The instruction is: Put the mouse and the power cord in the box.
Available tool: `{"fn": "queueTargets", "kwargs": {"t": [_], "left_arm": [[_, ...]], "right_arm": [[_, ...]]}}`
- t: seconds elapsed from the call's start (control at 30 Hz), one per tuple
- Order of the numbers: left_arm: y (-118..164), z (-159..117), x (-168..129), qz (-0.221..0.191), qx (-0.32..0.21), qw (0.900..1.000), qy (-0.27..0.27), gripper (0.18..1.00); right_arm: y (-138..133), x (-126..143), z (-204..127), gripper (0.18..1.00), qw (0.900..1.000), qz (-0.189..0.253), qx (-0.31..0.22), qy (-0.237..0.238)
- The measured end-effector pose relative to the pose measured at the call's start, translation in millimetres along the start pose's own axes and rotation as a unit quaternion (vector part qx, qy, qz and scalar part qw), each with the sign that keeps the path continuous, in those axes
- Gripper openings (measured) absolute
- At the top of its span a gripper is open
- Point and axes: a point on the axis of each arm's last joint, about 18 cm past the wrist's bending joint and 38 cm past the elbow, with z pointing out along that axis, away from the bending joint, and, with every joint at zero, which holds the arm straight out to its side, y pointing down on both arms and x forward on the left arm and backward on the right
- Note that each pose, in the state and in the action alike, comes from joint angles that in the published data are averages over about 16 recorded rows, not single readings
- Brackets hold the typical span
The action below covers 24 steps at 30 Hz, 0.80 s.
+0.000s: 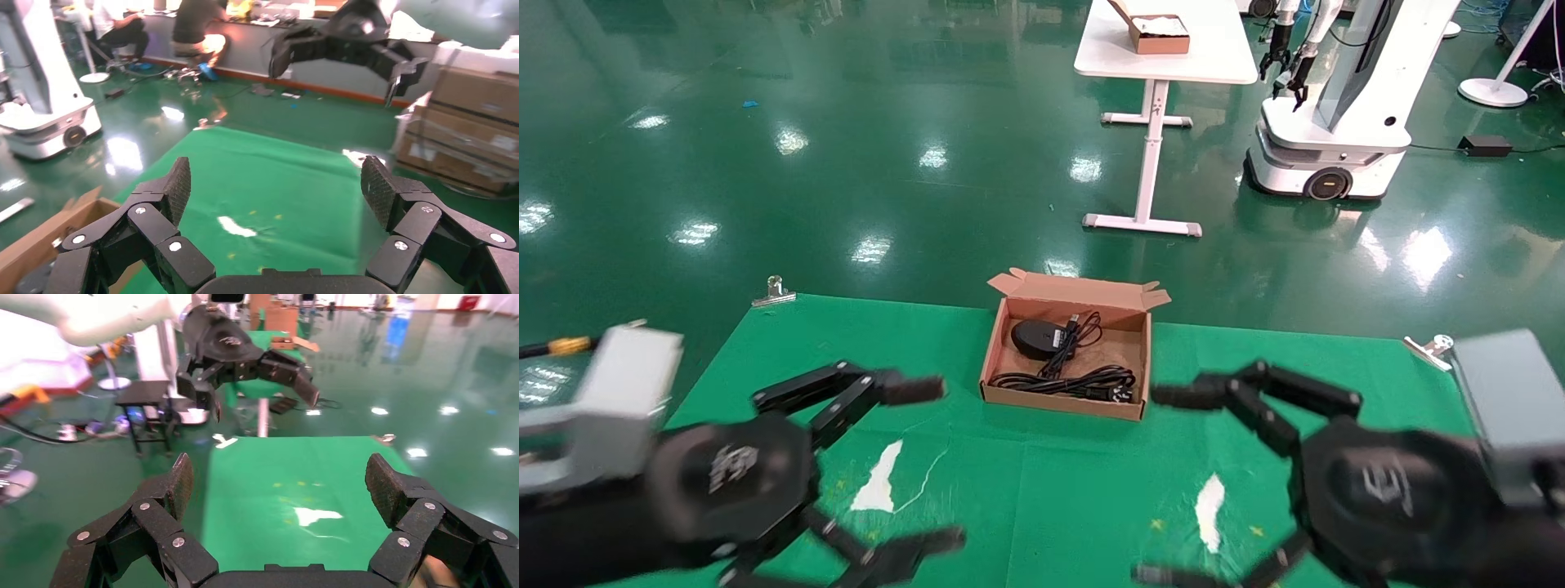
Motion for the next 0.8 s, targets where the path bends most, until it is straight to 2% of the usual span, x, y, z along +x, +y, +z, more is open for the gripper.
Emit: {"fn": "queueTargets", "kwargs": {"t": [0.33, 0.8], "left_arm": [[-16.9, -18.3, 26.8, 0.007, 0.006, 0.9994, 0.033, 1.0], [-15.4, -16.9, 24.3, 0.006, 0.006, 0.9995, 0.029, 1.0]], "right_arm": [[-4.6, -18.3, 0.2, 1.001, 0.999, 0.023, 0.006, -0.024], [-4.1, -16.4, -0.1, 1.001, 0.999, 0.023, 0.005, -0.022]]}}
